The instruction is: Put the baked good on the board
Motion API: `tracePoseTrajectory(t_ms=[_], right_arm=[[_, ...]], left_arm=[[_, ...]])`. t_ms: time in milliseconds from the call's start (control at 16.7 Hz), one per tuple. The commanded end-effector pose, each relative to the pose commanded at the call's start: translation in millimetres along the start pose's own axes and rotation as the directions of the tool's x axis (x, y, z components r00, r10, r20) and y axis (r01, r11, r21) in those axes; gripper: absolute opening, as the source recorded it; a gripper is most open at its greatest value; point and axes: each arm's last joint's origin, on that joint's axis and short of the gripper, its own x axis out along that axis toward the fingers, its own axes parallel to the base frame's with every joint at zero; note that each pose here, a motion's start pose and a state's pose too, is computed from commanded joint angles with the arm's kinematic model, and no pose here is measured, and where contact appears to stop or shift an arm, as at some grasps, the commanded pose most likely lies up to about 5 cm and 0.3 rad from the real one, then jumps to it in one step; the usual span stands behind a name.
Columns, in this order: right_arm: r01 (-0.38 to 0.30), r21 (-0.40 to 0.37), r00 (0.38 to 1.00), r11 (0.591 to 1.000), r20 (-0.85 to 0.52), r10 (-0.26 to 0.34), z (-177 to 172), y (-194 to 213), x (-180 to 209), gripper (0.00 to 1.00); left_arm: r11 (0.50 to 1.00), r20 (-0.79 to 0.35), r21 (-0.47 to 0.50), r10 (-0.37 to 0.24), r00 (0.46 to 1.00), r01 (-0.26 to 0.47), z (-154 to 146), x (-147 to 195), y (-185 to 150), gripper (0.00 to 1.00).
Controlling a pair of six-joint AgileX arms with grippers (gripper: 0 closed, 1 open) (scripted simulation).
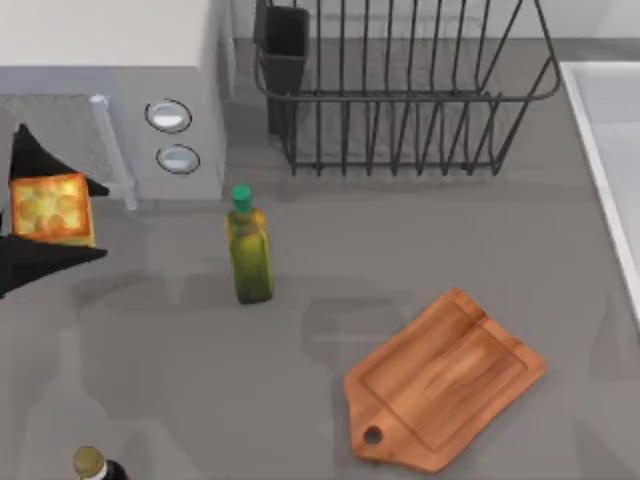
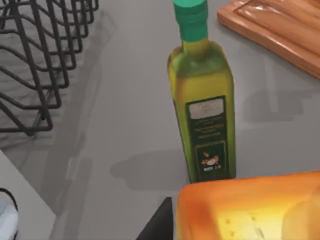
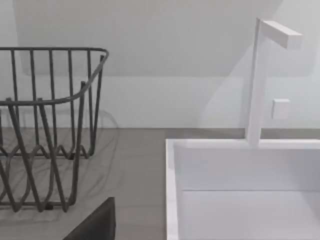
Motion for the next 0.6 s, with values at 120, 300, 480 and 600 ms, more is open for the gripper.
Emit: tracePoseTrajectory(t_ms=[120,300,480,600], right_arm=[[0.000,0.000,1.000,1.000,0.000,0.000,0,0,0,1.00],[0.000,0.000,1.000,1.000,0.000,0.000,0,0,0,1.00],[0.000,0.000,1.000,1.000,0.000,0.000,0,0,0,1.00],[0.000,0.000,1.000,1.000,0.000,0.000,0,0,0,1.00]], left_arm=[[0.982,-0.036,0.155,-0.105,0.994,0.109,41,42,2,0.00],[0.897,-0.099,0.377,-0.206,0.973,0.229,107,104,-11,0.00],[0.802,-0.155,0.528,-0.230,0.961,0.277,167,158,-41,0.00],[0.769,-0.181,0.576,-0.210,0.961,0.277,197,191,-68,0.00]])
